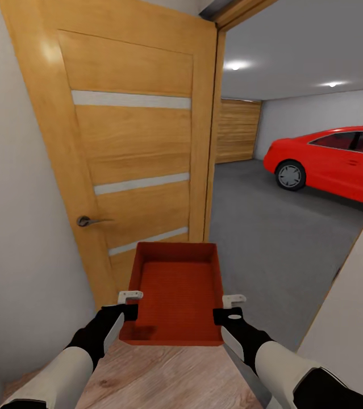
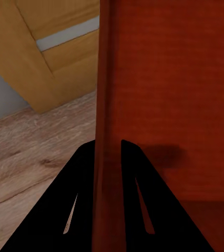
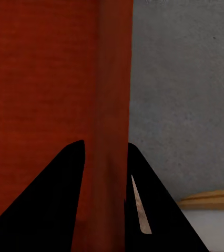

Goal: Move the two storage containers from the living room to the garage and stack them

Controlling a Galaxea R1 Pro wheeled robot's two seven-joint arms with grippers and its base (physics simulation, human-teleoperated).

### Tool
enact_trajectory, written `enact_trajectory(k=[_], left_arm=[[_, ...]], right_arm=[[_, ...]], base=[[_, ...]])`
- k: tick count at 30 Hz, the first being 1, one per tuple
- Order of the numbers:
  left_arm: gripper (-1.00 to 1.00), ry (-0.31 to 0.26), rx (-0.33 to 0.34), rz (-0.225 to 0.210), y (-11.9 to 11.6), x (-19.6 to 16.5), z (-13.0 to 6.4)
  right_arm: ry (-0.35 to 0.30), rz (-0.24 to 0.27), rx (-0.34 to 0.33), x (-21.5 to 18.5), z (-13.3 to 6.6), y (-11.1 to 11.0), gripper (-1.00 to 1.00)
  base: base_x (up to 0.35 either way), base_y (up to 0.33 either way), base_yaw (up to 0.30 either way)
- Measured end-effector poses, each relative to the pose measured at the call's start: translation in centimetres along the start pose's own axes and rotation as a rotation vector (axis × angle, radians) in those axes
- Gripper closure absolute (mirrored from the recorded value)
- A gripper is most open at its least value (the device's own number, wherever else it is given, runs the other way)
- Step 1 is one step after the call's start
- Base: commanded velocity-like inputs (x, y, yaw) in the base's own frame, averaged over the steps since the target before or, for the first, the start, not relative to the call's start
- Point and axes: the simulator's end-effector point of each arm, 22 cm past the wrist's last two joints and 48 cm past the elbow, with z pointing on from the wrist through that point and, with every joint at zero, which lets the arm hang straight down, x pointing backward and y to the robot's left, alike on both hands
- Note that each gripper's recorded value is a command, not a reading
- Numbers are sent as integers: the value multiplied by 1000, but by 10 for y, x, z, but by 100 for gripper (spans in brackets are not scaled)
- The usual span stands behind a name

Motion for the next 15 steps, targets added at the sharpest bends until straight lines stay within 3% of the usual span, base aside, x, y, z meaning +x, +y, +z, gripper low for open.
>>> enact_trajectory(k=[15], left_arm=[[100, -1, 0, 1, 0, 0, 0]], right_arm=[[-1, 1, 1, 0, 0, 0, 100]], base=[[9, 13, -220]])
